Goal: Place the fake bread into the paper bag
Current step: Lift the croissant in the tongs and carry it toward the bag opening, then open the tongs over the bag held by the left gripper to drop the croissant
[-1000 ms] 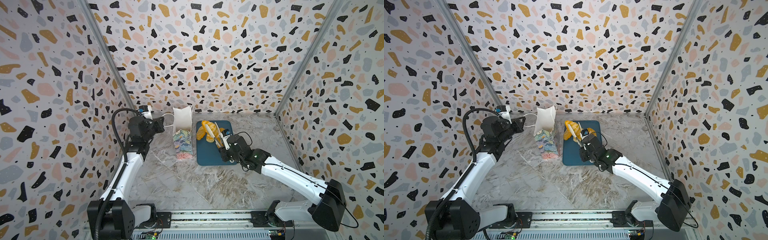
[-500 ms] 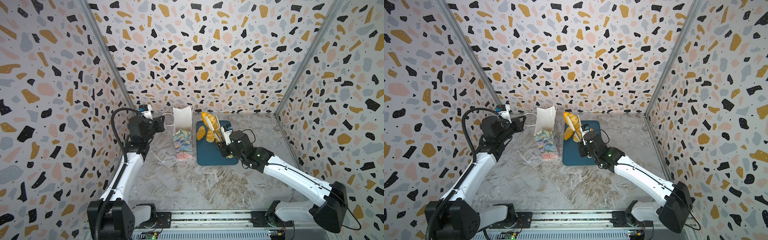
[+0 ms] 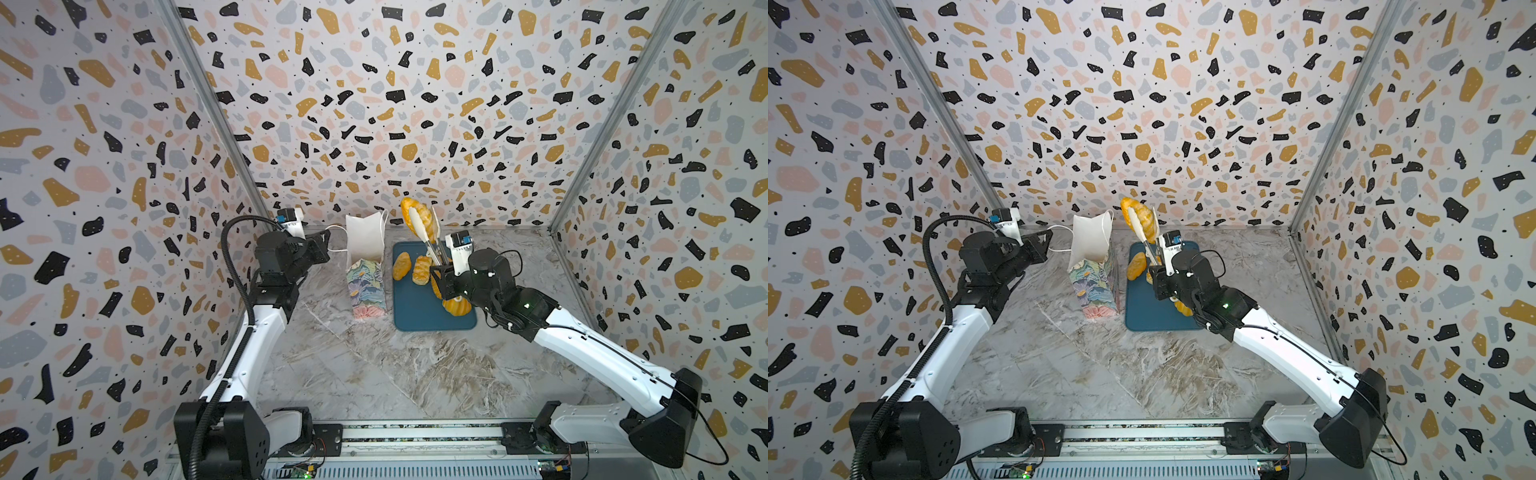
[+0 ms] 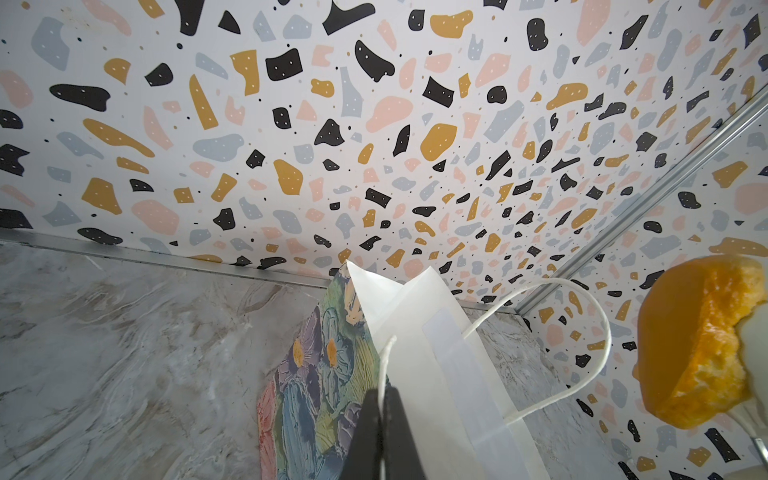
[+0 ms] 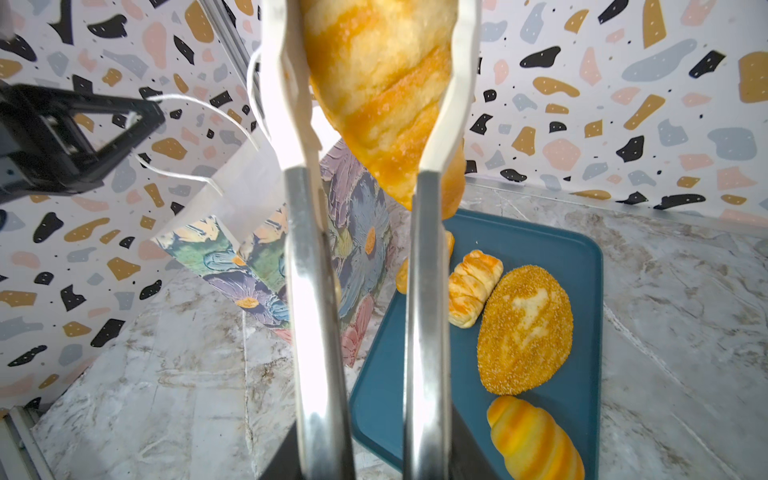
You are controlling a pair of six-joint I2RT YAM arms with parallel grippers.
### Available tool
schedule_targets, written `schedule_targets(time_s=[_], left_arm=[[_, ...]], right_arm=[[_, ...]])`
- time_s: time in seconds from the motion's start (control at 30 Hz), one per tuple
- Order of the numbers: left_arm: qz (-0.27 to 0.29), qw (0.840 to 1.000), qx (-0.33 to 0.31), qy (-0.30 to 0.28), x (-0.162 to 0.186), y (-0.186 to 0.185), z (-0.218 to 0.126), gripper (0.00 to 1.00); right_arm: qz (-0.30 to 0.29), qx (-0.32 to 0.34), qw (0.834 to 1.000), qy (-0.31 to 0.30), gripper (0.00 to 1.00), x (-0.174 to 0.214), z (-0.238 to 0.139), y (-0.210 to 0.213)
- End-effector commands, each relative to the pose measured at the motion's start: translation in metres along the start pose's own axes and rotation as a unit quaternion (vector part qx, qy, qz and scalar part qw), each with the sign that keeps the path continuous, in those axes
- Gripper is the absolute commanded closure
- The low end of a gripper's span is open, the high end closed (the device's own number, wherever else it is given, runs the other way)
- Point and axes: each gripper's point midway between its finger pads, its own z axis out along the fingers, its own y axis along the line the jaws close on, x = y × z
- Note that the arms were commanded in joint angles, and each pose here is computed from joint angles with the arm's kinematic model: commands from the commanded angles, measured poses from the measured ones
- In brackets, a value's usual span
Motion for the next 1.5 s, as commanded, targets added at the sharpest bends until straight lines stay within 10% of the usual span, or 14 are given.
schedule_targets(time_s=[0.0, 1.47], left_arm=[[0.009, 1.0, 0.015, -0.019, -0.008, -0.007, -0.003, 1.0], [0.012, 0.999, 0.019, -0.023, -0.012, -0.011, -0.007, 1.0]], right_arm=[[0.003, -0.03, 0.998, -0.059, 0.86, -0.043, -0.01, 0.017], [-0.026, -0.139, 0.987, -0.082, 0.84, -0.091, 0.059, 0.136]])
